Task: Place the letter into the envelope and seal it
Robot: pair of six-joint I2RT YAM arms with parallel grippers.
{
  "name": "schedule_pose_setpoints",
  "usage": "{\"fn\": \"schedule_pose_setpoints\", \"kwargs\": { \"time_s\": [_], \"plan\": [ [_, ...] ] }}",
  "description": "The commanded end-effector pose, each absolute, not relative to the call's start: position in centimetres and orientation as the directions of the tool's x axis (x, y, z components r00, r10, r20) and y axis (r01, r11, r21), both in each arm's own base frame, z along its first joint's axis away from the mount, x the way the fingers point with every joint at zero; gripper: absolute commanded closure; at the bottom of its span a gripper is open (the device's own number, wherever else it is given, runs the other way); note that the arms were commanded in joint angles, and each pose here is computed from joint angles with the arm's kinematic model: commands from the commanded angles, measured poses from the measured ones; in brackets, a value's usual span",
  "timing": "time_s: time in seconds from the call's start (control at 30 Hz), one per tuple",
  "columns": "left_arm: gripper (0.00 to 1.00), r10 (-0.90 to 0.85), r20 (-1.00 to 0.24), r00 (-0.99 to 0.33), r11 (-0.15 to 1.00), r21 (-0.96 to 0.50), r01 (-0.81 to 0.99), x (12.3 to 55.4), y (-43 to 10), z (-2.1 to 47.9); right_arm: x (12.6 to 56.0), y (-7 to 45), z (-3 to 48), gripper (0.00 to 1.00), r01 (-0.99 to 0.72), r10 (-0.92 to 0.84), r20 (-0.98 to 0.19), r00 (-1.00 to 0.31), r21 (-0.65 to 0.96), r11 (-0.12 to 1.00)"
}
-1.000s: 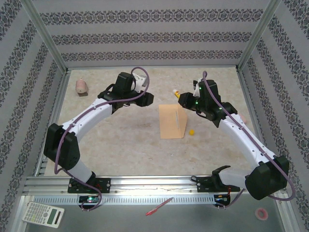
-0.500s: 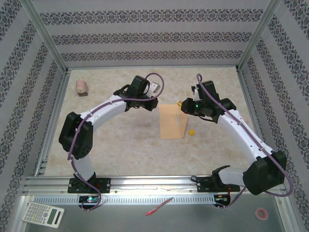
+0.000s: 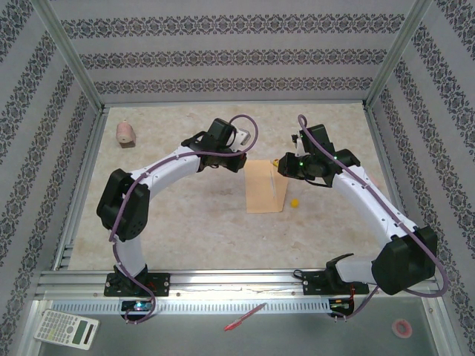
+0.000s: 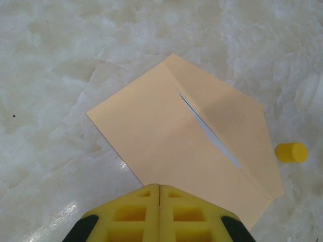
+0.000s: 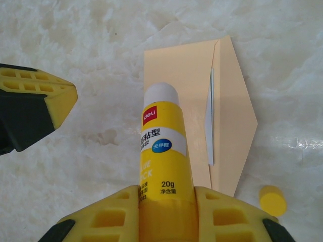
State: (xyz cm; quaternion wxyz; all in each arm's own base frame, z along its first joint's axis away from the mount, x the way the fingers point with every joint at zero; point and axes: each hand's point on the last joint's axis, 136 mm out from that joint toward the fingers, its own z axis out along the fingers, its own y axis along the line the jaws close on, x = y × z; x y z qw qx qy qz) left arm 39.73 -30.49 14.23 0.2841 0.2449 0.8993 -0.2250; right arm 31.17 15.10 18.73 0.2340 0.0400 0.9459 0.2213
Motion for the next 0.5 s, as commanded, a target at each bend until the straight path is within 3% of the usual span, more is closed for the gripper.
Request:
{"fn": "schedule_pose_setpoints", "kwargs": {
  "time_s": [0.0, 0.47],
  "plan": [
    [1.00, 0.348, -0.606, -0.715, 0.778, -0.240, 0.581, 39.20, -30.65, 13.63, 31.51, 14.96, 19.20, 0.84, -0.039, 0.172, -0.431, -0.886, 0.439, 0.898],
    [1.00, 0.341, -0.597, -0.726, 0.778, -0.253, 0.575, 38.87, -30.76, 13.13, 31.43, 15.16, 18.72, 0.85, -0.039, 0.170, -0.418, -0.892, 0.445, 0.894]
  ]
}}
